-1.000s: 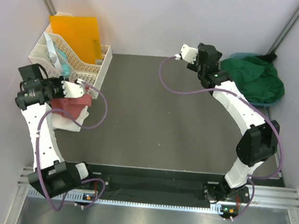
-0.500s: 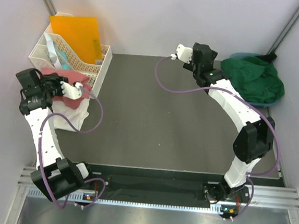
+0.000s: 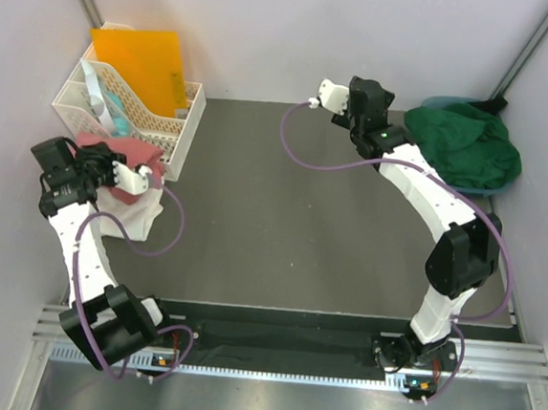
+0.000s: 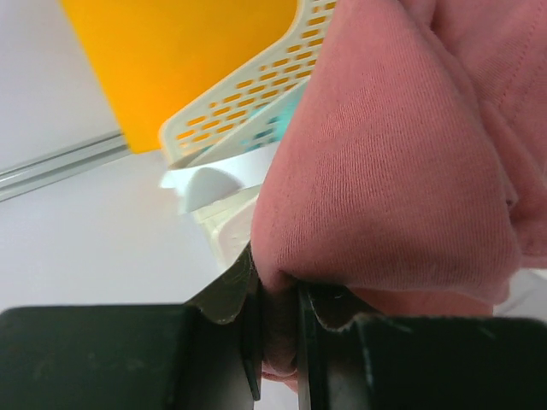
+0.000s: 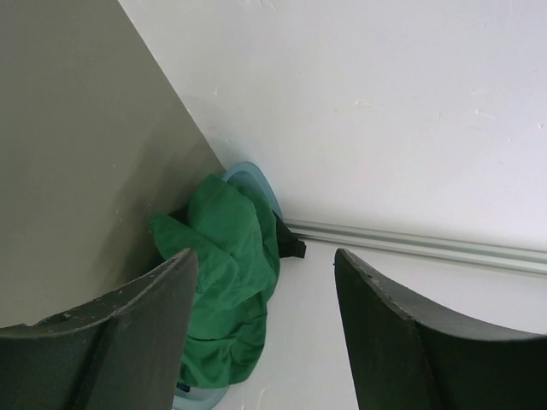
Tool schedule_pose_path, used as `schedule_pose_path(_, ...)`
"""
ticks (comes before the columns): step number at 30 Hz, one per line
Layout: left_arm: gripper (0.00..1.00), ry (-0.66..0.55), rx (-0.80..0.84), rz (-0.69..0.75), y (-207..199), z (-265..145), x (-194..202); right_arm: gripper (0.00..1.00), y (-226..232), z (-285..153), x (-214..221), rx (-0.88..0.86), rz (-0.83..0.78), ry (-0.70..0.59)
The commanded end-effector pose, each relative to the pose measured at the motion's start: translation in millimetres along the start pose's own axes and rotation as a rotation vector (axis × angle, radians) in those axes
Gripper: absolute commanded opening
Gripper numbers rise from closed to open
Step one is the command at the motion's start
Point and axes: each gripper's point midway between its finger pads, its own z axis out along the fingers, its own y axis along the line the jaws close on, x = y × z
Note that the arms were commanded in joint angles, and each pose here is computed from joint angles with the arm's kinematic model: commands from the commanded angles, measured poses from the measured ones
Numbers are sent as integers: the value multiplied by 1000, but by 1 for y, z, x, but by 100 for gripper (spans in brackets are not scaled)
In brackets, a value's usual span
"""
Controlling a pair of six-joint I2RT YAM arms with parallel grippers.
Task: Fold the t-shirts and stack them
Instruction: Put the neatly folded tshirt into the corner of the board with the left arm
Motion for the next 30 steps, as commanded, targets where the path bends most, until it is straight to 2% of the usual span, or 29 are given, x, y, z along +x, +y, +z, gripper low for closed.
schedule_pose_path(1,0,54,-37,143,-2,-4,6,65,-6,-1,-13,14,28,-23)
schedule_pose_path(4,0,94,-56,83,-18,3,17,65,-2,2,-14,3,21,-24)
schedule_pose_path(10,0,118,-157,79,-20,7,19,65,-1,6,-24,-10,3,-41)
schedule_pose_path(12,0,120,-138,59,-37,10,19,65,-2,6,-27,-11,0,-47)
schedule_pose_path(15,0,63,-60,-20,-67,15,5,65,-1,6,-30,-16,-15,-52)
schedule_pose_path(18,0,15,-48,-32,-70,14,-7,65,-1,6,-34,-16,-38,-59)
schedule_pose_path(24,0,91,-208,75,-17,1,10,66,-8,6,-44,-5,-21,-78)
schedule_pose_path(27,0,147,-332,145,18,-11,18,65,-5,5,-46,-11,-9,-83)
schedule_pose_path(28,0,173,-433,183,38,-21,19,66,-3,6,-46,-14,-10,-82)
schedule_pose_path(30,0,196,-500,214,51,-29,20,66,1,6,-45,-19,-5,-81)
